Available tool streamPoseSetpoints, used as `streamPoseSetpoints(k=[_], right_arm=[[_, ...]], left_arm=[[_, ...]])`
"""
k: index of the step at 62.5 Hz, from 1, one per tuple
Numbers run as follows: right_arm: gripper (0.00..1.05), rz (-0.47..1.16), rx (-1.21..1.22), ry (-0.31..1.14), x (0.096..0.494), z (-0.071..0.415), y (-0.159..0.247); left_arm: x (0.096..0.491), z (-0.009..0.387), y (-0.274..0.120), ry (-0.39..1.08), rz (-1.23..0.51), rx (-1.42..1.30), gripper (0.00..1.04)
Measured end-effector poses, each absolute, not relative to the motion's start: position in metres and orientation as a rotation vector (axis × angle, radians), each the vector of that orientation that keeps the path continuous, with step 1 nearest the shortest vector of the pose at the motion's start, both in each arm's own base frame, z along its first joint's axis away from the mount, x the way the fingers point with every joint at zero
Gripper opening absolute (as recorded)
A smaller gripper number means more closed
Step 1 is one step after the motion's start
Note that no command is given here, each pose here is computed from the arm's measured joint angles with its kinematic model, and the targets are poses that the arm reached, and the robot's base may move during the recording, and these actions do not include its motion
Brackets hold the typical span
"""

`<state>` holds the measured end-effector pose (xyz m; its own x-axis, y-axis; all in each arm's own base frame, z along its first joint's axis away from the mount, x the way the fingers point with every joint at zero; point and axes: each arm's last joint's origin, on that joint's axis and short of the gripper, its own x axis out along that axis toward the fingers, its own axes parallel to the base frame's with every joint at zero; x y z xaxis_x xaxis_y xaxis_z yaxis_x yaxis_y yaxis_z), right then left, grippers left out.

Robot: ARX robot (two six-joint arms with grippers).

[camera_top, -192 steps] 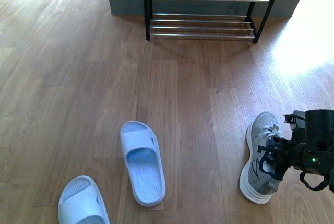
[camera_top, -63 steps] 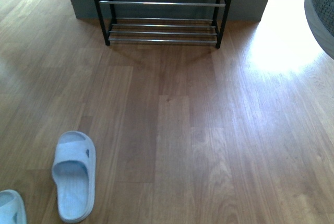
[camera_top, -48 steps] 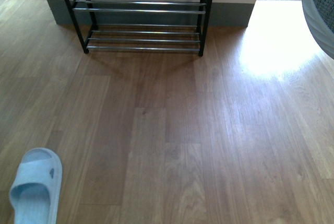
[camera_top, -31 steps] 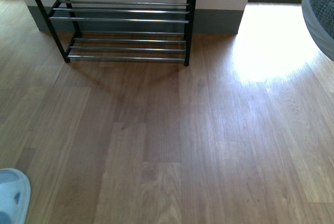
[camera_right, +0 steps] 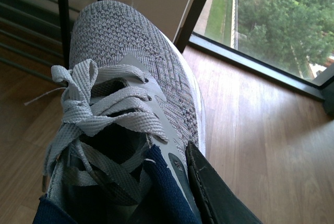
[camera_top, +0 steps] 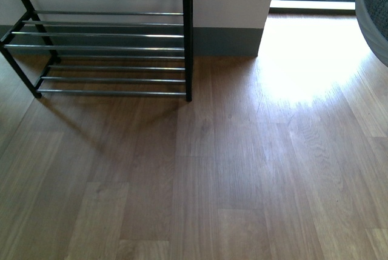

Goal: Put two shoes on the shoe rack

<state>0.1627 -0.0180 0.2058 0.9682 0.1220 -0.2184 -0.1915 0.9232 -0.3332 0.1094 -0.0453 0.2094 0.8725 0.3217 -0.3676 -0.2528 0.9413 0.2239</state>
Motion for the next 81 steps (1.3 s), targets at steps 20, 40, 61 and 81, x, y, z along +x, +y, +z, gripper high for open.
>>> streamPoseSetpoints(k=[20, 40, 61, 81], right_arm=[[0.01, 0.166, -0.360, 0.195, 0.1627, 0.2058, -0.0180], [0.01, 0.163, -0.360, 0.196, 0.1627, 0.2058, -0.0181], [0.01, 0.175, -0.359, 0.193, 0.1627, 0.2058, -0.0175], [0.01, 0.169, -0.360, 0.194, 0.1627, 0.2058, -0.0177]], left_arm=[[0.1094, 0.2095, -0.0451, 0.411, 0.307, 0.173, 0.01], [0.1094, 0.2095, -0.0451, 0.411, 0.307, 0.173, 0.01], [0.1093, 0.2097, -0.0447, 0.408, 0.317, 0.174, 0.01], [0.1093, 0.2096, -0.0448, 0.408, 0.314, 0.174, 0.01]])
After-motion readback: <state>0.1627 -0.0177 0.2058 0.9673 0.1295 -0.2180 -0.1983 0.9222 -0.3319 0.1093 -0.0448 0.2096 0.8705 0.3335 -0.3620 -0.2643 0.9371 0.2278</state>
